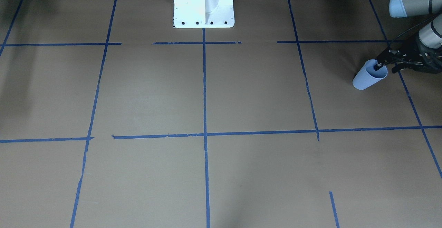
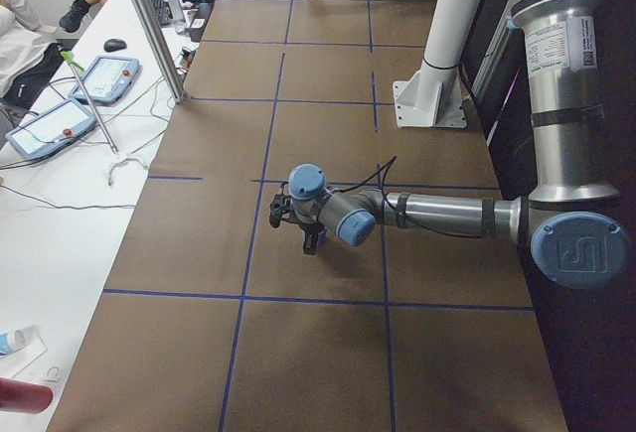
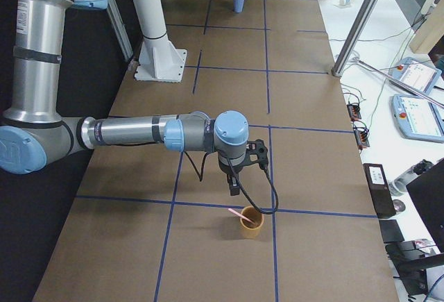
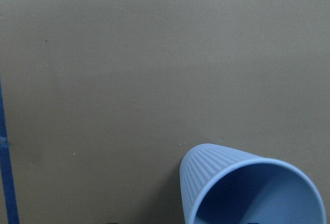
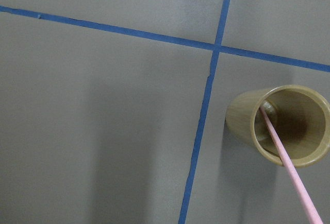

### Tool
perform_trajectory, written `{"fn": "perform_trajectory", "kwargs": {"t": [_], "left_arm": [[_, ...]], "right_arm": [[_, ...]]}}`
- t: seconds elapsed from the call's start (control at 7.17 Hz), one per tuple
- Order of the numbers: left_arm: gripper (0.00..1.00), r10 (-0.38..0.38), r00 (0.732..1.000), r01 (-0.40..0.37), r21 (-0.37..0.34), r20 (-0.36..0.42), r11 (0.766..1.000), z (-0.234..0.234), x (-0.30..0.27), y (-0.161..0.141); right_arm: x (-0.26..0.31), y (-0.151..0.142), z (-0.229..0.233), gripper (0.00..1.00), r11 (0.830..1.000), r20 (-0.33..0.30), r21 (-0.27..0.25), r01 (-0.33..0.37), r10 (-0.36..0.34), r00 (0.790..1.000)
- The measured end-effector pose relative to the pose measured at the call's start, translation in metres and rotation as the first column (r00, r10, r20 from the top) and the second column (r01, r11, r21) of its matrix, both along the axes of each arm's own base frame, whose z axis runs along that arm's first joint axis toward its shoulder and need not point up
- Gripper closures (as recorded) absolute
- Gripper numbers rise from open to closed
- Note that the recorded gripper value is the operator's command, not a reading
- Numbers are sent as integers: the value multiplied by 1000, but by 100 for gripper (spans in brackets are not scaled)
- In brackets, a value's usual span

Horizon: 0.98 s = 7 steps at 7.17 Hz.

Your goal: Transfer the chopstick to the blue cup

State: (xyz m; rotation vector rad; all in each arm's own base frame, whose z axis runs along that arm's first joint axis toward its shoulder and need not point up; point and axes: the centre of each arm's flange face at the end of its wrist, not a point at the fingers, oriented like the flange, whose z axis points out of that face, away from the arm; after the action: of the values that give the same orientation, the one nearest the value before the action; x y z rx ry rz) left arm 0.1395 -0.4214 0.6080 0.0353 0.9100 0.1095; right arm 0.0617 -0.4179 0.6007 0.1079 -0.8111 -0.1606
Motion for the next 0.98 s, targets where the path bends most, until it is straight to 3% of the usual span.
{"fn": "perform_trajectory", "kwargs": {"t": [0.42, 0.7, 0.98], "left_arm": [[100, -43, 997, 40, -51, -57, 998, -30, 12, -13], [100, -137, 968, 99, -182, -211, 978, -143, 53, -62], [100, -185, 938, 85, -324, -292, 942, -289, 158, -76]], "right_arm": [[0, 0, 0, 0, 1000, 2, -8, -7, 7, 1000], [0, -1, -3, 0, 1000, 3, 0, -5, 5, 1000], [-1, -3, -8, 0, 1000, 2, 13, -1, 1, 1000]]}}
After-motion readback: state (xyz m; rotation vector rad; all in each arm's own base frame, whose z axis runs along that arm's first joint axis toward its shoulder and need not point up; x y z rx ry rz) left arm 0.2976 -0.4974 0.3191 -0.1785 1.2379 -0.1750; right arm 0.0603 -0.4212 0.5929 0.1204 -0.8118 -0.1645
